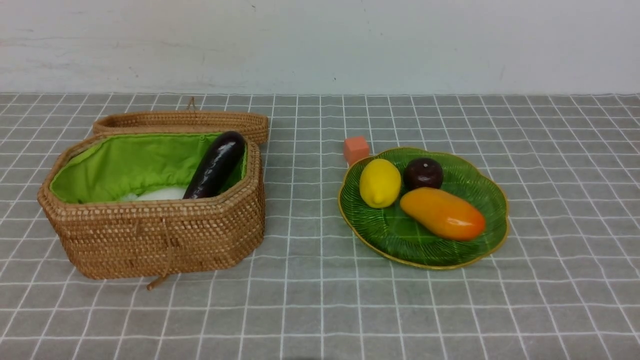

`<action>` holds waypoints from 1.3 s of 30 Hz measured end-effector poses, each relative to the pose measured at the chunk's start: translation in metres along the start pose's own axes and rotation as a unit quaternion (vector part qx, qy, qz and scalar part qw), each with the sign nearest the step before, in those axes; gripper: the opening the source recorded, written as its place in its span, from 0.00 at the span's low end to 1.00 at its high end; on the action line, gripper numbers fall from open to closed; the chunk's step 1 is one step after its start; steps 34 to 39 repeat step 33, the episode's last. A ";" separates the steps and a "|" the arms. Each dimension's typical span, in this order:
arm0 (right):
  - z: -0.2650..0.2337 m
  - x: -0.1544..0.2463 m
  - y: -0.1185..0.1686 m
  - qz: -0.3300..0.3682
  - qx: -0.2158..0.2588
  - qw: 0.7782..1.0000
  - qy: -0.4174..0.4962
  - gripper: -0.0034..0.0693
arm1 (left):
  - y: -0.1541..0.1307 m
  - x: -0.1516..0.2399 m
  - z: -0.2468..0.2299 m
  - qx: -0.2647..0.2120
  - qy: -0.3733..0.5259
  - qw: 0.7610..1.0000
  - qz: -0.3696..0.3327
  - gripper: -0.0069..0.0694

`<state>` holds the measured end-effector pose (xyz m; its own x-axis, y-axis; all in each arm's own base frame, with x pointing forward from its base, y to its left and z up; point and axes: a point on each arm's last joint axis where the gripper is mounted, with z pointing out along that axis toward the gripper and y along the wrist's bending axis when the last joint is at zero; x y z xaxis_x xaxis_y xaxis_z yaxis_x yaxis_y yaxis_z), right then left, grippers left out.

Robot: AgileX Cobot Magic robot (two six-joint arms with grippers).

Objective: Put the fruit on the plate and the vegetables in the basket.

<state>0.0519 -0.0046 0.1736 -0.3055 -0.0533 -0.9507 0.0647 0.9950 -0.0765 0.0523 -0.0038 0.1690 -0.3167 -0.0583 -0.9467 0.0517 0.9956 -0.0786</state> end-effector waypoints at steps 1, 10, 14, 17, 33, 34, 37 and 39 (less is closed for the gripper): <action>0.000 0.000 0.000 0.000 0.000 1.000 0.000 0.13 | 0.000 0.000 0.000 0.000 0.000 1.000 0.000 0.40; 0.000 0.000 0.000 0.000 0.000 1.000 0.000 0.15 | 0.000 0.000 0.000 0.000 -0.001 1.000 0.000 0.40; 0.000 0.000 0.000 0.000 0.000 1.000 0.000 0.16 | 0.000 0.000 0.000 0.000 -0.001 1.000 0.000 0.40; 0.000 0.000 0.000 0.000 0.000 1.000 0.000 0.16 | 0.000 0.000 0.000 0.000 -0.001 1.000 0.000 0.40; 0.000 0.000 0.000 0.000 0.000 1.000 0.000 0.19 | 0.000 0.000 0.000 0.000 -0.001 1.000 0.000 0.40; 0.000 0.000 0.000 0.000 0.000 1.000 0.000 0.19 | 0.000 0.000 0.000 0.000 -0.001 1.000 0.000 0.40; 0.000 0.000 0.000 0.000 0.000 1.000 0.000 0.19 | 0.000 0.000 0.000 0.000 -0.001 1.000 0.000 0.40; 0.000 0.000 0.000 0.000 0.000 1.000 0.000 0.19 | 0.000 0.000 0.000 0.000 -0.001 1.000 0.000 0.40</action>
